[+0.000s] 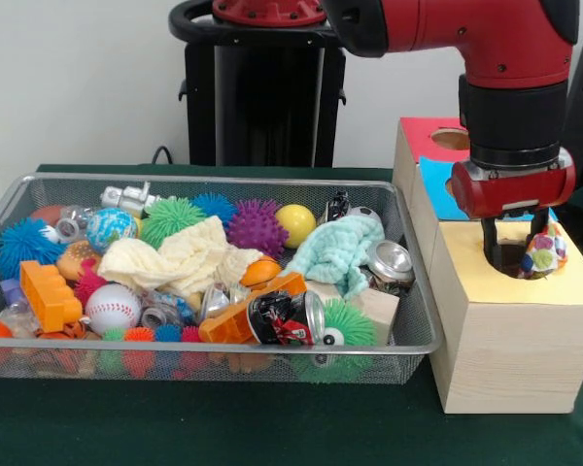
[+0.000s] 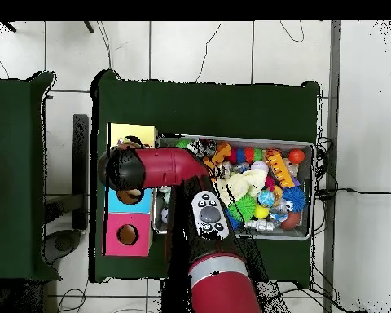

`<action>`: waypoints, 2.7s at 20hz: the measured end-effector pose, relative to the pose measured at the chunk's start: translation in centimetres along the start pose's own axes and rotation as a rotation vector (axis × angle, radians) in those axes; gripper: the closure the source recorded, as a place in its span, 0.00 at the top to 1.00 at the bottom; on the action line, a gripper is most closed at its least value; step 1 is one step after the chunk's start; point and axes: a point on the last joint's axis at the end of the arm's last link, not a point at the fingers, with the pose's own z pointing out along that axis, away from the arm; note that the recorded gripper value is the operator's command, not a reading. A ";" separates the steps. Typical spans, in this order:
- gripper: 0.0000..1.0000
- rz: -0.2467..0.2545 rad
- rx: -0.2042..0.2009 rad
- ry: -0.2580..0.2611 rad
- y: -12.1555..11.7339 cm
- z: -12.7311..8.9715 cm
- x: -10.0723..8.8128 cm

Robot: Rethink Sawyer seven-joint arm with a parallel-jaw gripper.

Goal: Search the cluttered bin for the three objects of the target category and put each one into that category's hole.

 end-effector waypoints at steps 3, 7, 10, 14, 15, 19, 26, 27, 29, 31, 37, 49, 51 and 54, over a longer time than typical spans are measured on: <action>1.00 -0.011 0.018 -0.003 0.2 0.2 0.0; 1.00 -0.031 0.047 -0.006 0.5 0.8 -0.2; 1.00 -0.047 0.067 -0.008 1.0 1.0 -0.2; 1.00 -0.063 0.093 -0.011 1.1 1.1 -0.2; 1.00 -0.065 0.097 -0.012 1.1 1.2 -0.2; 1.00 -0.079 0.116 -0.014 1.3 1.4 -0.2; 1.00 -0.088 0.135 -0.014 1.5 1.7 -0.2; 1.00 -0.087 0.135 -0.014 1.5 1.8 -0.2; 1.00 -0.085 0.135 -0.014 1.4 1.8 -0.2; 0.00 -0.084 0.138 -0.009 1.2 1.9 0.0; 0.00 -0.074 0.149 0.009 0.4 2.6 0.3; 0.00 -0.073 0.151 0.033 0.3 3.3 0.1; 0.00 -0.070 0.150 0.041 0.3 3.2 0.1; 0.00 -0.060 0.146 0.052 0.3 2.8 -0.1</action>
